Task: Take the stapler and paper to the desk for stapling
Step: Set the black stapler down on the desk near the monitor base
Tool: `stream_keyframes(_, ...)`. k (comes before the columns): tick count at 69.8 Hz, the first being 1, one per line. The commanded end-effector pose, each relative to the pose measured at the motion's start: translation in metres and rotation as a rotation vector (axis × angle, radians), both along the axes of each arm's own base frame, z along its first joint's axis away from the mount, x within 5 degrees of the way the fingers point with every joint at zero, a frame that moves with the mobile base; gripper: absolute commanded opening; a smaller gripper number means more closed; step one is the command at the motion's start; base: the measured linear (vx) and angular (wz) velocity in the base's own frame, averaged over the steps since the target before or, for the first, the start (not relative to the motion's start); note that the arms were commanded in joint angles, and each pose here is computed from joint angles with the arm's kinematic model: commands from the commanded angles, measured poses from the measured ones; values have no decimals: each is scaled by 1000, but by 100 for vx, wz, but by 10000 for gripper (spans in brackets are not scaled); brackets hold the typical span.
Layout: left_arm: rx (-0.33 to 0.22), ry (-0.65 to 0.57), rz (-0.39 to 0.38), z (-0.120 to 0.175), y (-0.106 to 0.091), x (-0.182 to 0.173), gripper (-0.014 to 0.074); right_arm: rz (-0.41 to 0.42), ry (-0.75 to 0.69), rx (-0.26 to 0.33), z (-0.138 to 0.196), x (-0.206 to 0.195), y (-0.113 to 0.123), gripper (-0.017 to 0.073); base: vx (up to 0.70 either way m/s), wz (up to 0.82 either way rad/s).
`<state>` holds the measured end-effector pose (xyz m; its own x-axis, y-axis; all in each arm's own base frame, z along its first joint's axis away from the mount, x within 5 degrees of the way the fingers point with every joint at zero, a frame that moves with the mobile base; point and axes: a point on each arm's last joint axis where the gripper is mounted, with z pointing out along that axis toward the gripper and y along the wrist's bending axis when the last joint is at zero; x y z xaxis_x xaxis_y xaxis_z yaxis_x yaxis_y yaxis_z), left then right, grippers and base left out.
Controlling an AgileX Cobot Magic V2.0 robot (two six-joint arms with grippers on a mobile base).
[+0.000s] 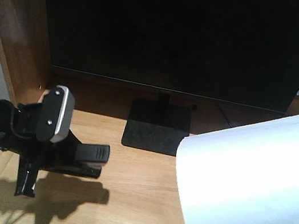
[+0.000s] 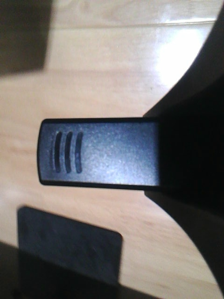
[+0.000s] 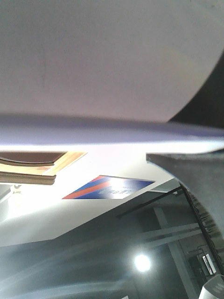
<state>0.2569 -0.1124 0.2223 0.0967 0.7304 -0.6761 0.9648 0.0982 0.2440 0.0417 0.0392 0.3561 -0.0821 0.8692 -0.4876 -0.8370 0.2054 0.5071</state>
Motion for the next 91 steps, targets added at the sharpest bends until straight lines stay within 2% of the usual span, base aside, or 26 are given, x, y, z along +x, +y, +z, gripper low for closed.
stream_keyframes(1, -106, -34, -24, 11, -9, 8, -6, 8, -50, 22, 10, -3, -1, -6, 0, 0)
stream_keyframes(29, -98, 156, -14, -42, -16, 25, -6, 8, -50, 22, 10, -3, -1, -6, 0, 0)
stream_keyframes(61, -88, 217, -20, -66, -23, 42, -6, 8, -50, 22, 10, -3, -1, -6, 0, 0)
stream_keyframes(91, -84, 221, -15, -68, -22, 42, 24, 8, -50, 22, 10, -3, -1, -6, 0, 0)
